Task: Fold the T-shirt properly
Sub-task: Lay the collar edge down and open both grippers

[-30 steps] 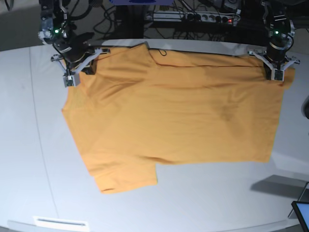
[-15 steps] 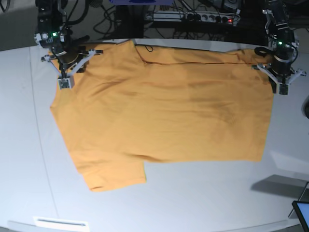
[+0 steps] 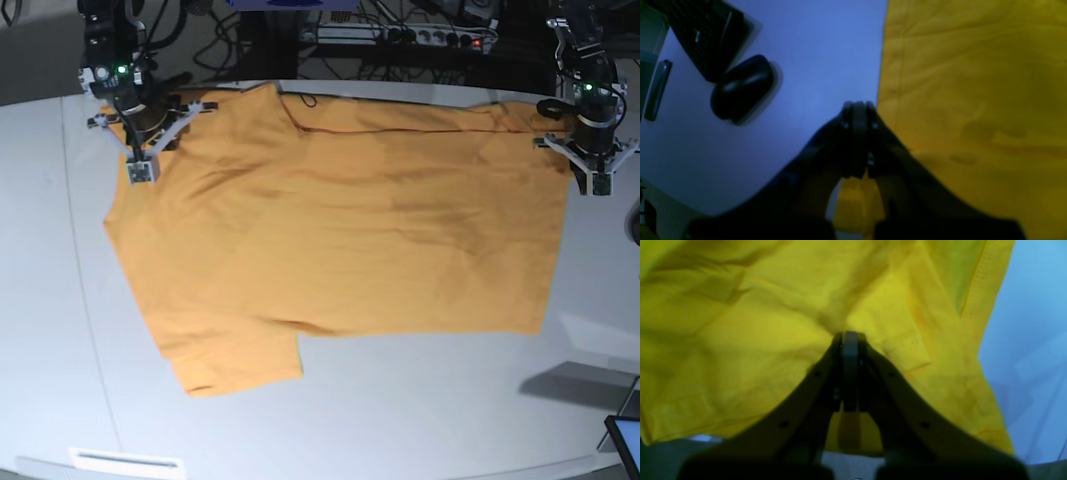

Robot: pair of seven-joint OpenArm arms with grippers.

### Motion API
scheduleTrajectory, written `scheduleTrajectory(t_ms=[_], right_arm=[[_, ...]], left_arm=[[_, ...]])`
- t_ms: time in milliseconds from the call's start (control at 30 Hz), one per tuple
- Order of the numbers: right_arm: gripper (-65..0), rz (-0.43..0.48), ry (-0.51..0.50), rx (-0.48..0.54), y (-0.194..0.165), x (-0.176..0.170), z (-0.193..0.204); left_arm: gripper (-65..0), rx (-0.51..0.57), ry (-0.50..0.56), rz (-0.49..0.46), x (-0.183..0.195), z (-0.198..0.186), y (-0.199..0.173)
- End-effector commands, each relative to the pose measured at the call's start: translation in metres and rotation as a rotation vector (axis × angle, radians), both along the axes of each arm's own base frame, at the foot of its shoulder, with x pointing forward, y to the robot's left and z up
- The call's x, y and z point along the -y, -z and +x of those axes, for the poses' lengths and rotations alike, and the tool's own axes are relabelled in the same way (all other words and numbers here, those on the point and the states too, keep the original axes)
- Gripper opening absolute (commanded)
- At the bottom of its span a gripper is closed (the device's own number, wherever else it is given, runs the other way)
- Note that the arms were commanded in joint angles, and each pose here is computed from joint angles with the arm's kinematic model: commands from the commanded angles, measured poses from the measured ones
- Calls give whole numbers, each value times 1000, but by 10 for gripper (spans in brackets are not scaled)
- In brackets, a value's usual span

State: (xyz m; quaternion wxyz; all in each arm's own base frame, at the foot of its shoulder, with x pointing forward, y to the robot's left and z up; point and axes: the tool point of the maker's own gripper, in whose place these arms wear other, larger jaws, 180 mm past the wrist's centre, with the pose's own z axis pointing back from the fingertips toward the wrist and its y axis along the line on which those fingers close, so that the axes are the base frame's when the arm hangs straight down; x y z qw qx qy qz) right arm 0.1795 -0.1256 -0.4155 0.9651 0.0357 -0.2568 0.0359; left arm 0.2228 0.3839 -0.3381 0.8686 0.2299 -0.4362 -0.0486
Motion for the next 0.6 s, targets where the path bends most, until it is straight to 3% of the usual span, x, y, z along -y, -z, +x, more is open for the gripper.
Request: scheduleTrajectory(t_ms=[0,167,267,567], right_arm=[[-650,23,-17,-54,5,-8,-11],[-650,17,-3,-47,4,-6,-10],[-650,-32,75,-15,-5,6,-4],[-650,-24,57,30,-16,-2,9]], left_arm=[[-648,38,9,23,-3,5,-13],[-648,34,12,20,-2,5,-11],[-648,8,-4,6,-6,0,1],[-648,-16,-20,-7,-11,-6,12]])
